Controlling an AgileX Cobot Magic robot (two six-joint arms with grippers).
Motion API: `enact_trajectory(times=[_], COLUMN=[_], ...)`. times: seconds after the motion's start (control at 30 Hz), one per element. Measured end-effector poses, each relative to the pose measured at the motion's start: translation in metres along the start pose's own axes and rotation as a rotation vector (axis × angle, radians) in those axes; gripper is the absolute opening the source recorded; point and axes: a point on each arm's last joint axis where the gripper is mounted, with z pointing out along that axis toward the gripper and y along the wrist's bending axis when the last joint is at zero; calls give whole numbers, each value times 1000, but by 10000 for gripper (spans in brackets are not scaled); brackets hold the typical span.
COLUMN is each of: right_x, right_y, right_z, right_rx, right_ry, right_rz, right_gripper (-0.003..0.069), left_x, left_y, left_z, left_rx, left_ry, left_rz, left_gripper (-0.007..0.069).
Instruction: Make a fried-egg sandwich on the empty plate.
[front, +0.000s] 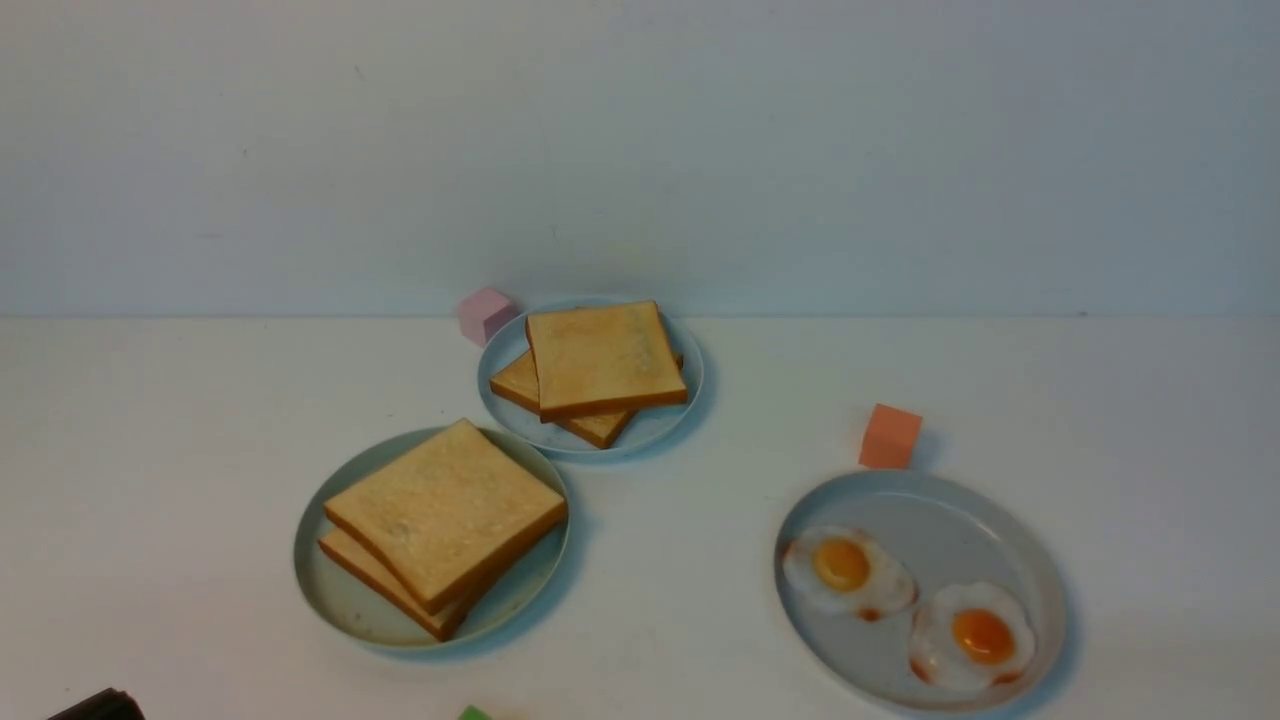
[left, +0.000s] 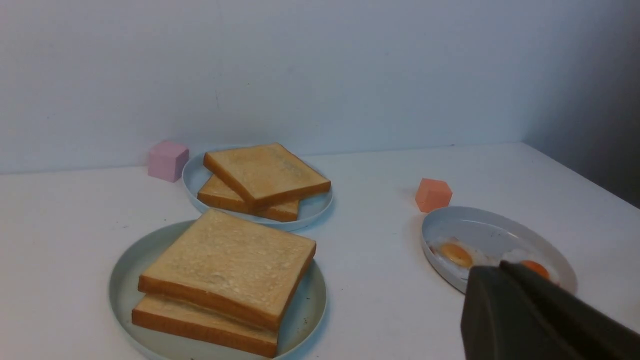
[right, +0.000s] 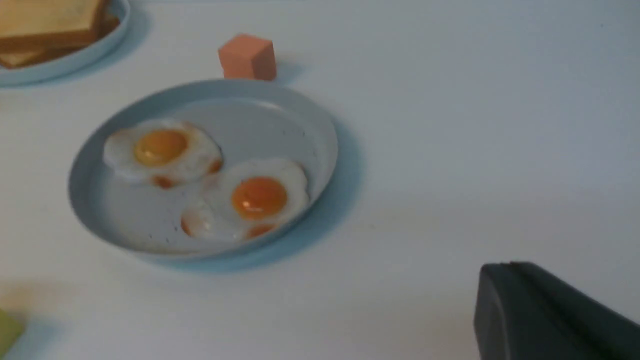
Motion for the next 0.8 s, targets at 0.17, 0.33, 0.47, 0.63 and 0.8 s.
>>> enact_trajectory(times=[0.17, 0.33, 0.47, 0.63, 0.8], right_x=[0, 0, 0, 0, 0], right_y=[0, 0, 0, 0, 0], right_z=[0, 0, 0, 0, 0], right_rx=[3, 4, 4, 4, 4], right_ry=[-44, -50, -51, -50, -51], right_rz=[6, 7, 8, 8, 8], right_gripper=[-10, -9, -8, -6, -6], left_x=[0, 0, 0, 0, 0], left_y=[0, 0, 0, 0, 0], left_z=[0, 0, 0, 0, 0], left_rx=[0, 0, 0, 0, 0], left_ry=[1, 1, 4, 3, 3], left_rz=[-1, -1, -1, -1, -1], left_gripper=[-2, 3, 5, 12, 18])
